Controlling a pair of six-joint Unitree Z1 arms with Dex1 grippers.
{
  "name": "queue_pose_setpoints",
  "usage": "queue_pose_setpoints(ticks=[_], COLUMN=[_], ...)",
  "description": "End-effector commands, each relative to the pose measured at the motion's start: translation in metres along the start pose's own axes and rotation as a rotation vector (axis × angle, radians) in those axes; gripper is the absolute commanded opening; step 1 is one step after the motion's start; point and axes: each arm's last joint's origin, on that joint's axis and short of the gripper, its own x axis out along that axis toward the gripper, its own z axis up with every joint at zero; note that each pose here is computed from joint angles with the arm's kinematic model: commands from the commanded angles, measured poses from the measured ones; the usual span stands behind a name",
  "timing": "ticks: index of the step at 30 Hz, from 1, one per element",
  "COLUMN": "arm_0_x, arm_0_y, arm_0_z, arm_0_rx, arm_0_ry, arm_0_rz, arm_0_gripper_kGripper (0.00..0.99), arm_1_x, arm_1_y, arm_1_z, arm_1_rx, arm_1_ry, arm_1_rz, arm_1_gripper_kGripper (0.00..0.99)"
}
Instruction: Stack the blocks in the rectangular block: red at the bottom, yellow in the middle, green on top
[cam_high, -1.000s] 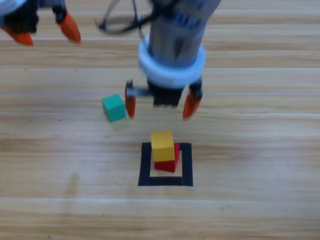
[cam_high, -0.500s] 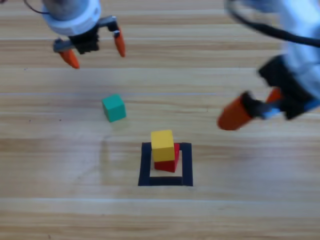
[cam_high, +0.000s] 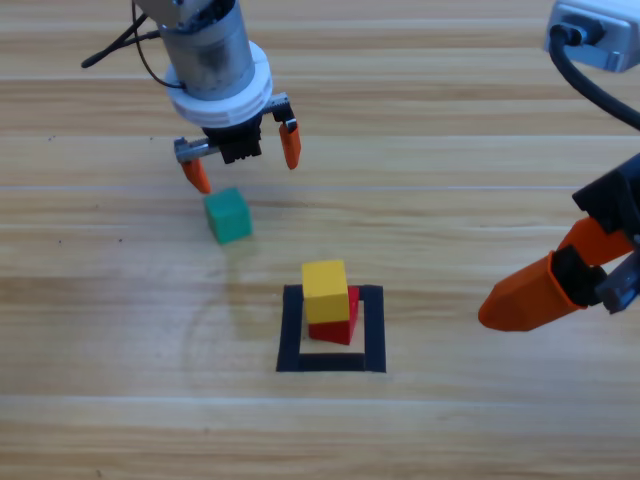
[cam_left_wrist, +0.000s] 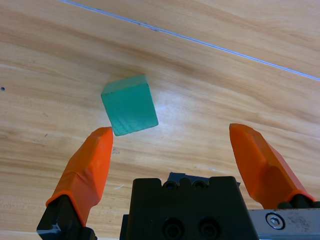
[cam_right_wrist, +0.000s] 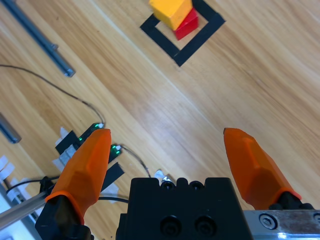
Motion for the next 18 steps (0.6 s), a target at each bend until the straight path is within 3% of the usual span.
queue_pose_setpoints(ticks=[1, 11, 18], arm_0_x=[0.034, 0.059, 0.066], arm_0_y=[-0.004, -0.007, -0.002], arm_0_z=[-0.007, 0.0, 0.006], arm_0_rx=[-0.005, -0.091, -0.148], arm_0_ry=[0.042, 0.1, 0.096], arm_0_rz=[0.078, 0.203, 0.226], arm_0_gripper_kGripper=[0.989, 0.99, 0.99], arm_1_x=[0.01, 0.016, 0.017], arm_1_y=[-0.006, -0.006, -0.007], arm_1_z=[-0.002, 0.0, 0.0], arm_1_rx=[0.001, -0.006, -0.005], arm_1_ry=[0.029, 0.044, 0.048], arm_1_rz=[0.02, 0.03, 0.026], arm_1_gripper_kGripper=[0.989, 0.989, 0.989])
